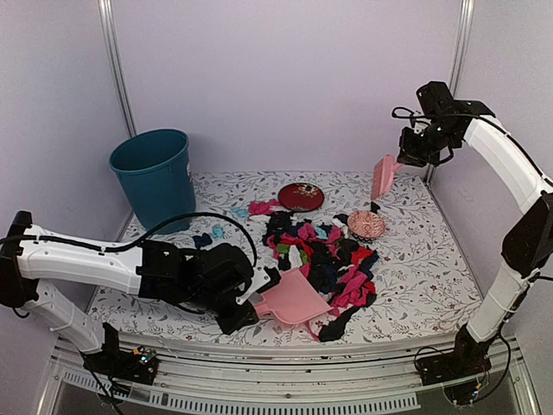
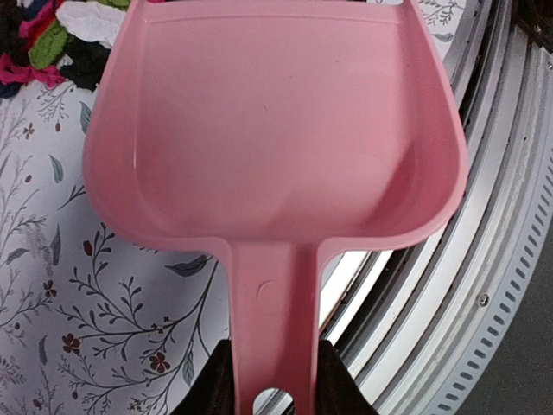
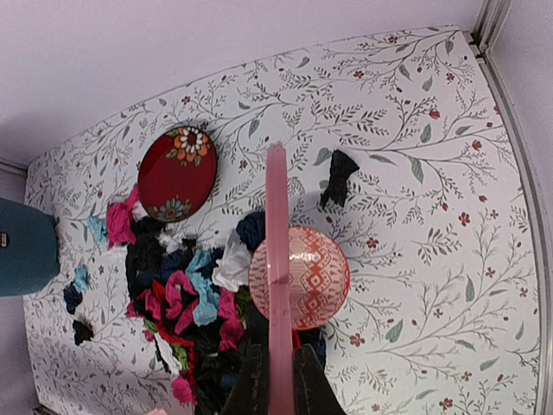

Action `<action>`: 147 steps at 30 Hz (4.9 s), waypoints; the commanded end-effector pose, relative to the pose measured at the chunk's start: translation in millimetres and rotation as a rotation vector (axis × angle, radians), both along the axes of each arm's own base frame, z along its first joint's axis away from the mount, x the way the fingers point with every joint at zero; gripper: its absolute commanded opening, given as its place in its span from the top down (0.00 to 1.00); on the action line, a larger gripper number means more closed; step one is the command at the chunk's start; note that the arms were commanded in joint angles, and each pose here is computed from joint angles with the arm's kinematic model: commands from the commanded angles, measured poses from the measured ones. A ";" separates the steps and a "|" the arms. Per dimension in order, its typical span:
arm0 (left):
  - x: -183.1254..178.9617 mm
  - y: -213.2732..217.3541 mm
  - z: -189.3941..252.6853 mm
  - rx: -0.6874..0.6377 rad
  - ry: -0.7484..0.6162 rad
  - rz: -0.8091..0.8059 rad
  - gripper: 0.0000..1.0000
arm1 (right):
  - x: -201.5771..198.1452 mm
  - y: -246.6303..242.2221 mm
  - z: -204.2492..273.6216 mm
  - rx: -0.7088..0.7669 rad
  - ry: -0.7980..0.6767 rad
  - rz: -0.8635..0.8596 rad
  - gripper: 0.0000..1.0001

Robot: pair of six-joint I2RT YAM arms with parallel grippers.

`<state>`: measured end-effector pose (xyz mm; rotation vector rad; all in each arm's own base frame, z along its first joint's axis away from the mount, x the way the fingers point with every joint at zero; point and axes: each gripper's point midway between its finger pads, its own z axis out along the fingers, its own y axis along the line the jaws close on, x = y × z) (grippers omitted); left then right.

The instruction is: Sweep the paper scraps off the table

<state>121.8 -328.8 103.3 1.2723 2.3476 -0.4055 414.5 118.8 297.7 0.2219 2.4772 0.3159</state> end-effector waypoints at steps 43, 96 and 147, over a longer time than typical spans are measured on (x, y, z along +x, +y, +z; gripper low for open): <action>-7.4 0.2 -12.7 0.047 0.008 -0.060 0.76 | -110.9 -85.7 -71.7 0.155 0.067 -0.221 0.99; 17.6 -63.3 -62.1 0.290 0.127 -0.022 0.79 | -175.8 111.4 -159.8 -0.167 0.466 0.530 0.98; 82.2 -12.8 30.7 0.066 -0.192 0.357 0.82 | -169.1 168.1 1.0 0.148 0.210 0.671 0.98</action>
